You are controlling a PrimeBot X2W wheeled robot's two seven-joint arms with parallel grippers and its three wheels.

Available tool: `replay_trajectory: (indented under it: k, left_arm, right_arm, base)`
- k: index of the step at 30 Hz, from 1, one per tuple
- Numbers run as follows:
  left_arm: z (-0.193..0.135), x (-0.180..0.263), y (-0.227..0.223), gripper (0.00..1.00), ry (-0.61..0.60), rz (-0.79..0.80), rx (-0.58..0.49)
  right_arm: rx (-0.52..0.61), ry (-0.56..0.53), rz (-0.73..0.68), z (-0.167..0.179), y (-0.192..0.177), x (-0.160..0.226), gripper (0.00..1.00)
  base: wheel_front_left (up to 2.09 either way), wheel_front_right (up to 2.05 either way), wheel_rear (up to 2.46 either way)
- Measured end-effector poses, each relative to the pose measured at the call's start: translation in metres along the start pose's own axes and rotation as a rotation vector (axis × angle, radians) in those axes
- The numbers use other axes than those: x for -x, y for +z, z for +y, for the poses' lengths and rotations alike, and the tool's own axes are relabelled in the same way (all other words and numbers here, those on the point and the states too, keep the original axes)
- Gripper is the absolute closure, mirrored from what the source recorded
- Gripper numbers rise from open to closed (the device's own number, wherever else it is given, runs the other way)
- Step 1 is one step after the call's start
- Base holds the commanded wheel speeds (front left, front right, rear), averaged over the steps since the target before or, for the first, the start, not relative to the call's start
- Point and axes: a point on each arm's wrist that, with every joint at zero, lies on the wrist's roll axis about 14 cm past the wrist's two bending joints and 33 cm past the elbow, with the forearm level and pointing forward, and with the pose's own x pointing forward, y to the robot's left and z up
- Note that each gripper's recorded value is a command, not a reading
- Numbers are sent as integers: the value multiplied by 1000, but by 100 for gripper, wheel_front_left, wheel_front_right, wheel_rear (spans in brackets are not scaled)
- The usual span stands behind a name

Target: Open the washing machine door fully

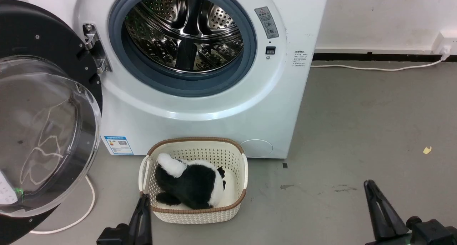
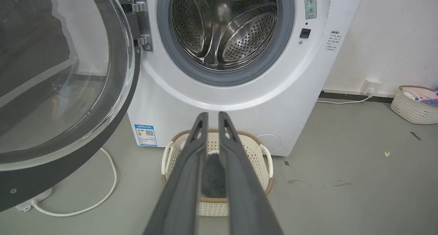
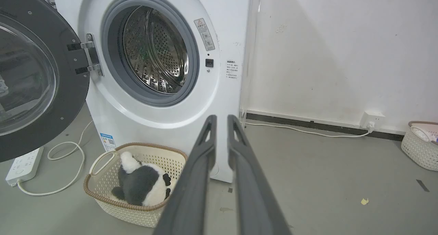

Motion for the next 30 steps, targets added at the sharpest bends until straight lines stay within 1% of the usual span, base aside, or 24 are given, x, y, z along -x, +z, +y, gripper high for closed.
replay_trajectory:
  k: [30]
  left_arm:
    - [2, -5, 3, 100, -4, 20, -20]
  right_arm:
    - [1, 10, 52, 3, -7, -3, 100]
  base:
    - [0, 0, 0]
